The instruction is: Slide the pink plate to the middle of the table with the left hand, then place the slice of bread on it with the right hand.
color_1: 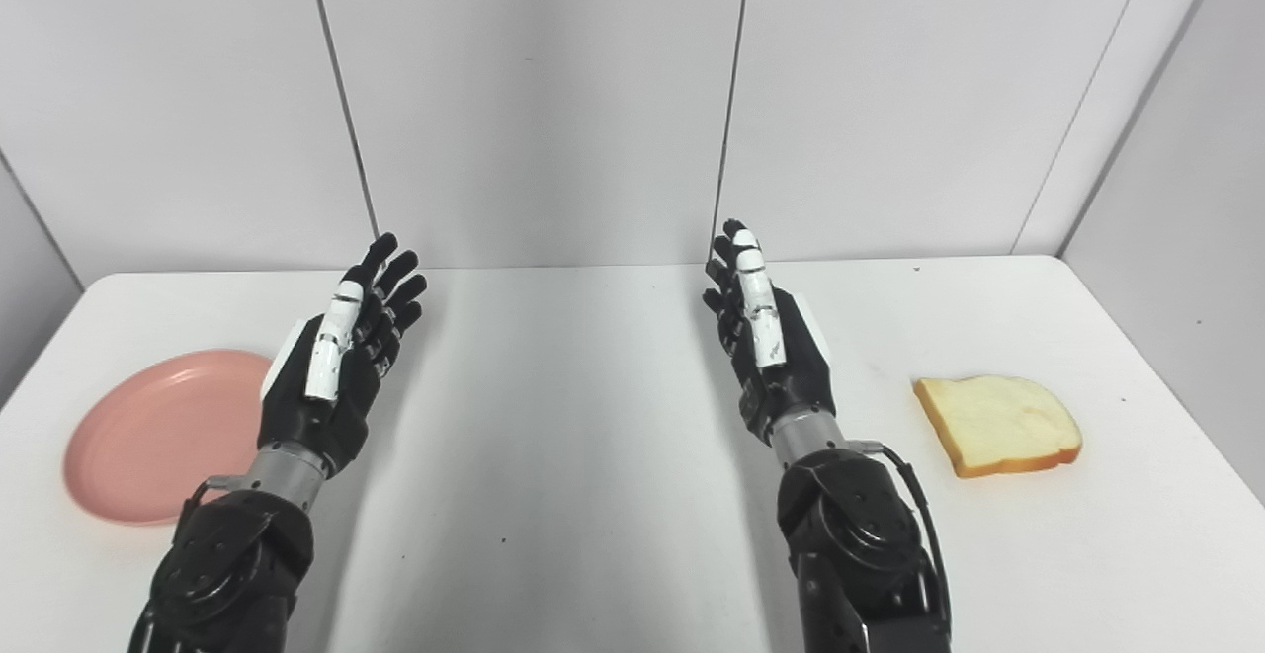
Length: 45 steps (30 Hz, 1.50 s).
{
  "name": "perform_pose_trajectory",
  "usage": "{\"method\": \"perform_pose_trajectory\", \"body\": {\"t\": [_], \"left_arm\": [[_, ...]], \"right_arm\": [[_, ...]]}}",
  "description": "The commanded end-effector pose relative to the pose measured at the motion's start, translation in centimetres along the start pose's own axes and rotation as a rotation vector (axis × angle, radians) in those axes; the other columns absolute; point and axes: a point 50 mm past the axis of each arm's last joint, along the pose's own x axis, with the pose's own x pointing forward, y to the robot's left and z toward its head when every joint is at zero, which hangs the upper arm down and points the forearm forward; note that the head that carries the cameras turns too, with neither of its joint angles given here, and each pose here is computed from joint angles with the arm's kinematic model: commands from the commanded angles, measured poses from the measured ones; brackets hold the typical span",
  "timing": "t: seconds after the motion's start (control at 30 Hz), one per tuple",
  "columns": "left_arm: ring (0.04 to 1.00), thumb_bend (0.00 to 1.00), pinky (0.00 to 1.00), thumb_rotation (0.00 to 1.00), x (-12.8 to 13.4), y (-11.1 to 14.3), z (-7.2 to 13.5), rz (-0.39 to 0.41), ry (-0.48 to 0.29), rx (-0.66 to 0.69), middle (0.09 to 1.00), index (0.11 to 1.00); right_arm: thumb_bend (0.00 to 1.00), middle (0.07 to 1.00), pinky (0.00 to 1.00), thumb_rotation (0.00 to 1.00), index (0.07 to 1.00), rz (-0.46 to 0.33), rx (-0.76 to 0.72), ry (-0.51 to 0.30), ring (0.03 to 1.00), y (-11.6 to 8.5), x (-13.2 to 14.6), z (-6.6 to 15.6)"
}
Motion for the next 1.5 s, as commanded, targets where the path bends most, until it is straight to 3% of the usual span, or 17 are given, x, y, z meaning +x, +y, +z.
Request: {"method": "perform_pose_trajectory", "body": {"t": [0.0,1.07,1.47], "left_arm": [[0.963,0.39,0.99,1.0,0.9,-0.7,2.1,-0.032,-0.069,0.007,0.969,0.96],[0.957,0.39,0.98,1.0,1.0,-0.8,2.0,-0.026,-0.07,0.009,0.963,0.953],[0.951,0.38,0.96,1.0,1.5,-3.3,0.7,-0.04,-0.069,0.02,0.959,0.953]], "right_arm": [[0.33,1.0,1.0,1.0,1.0,0.034,-0.008,-0.068,1.0,0.6,0.4,1.9],[0.31,1.0,1.0,1.0,1.0,0.023,-0.004,-0.064,1.0,0.7,0.4,1.8],[0.3,1.0,1.0,1.0,1.0,0.043,-0.007,-0.068,1.0,-1.3,0.1,1.6]]}}
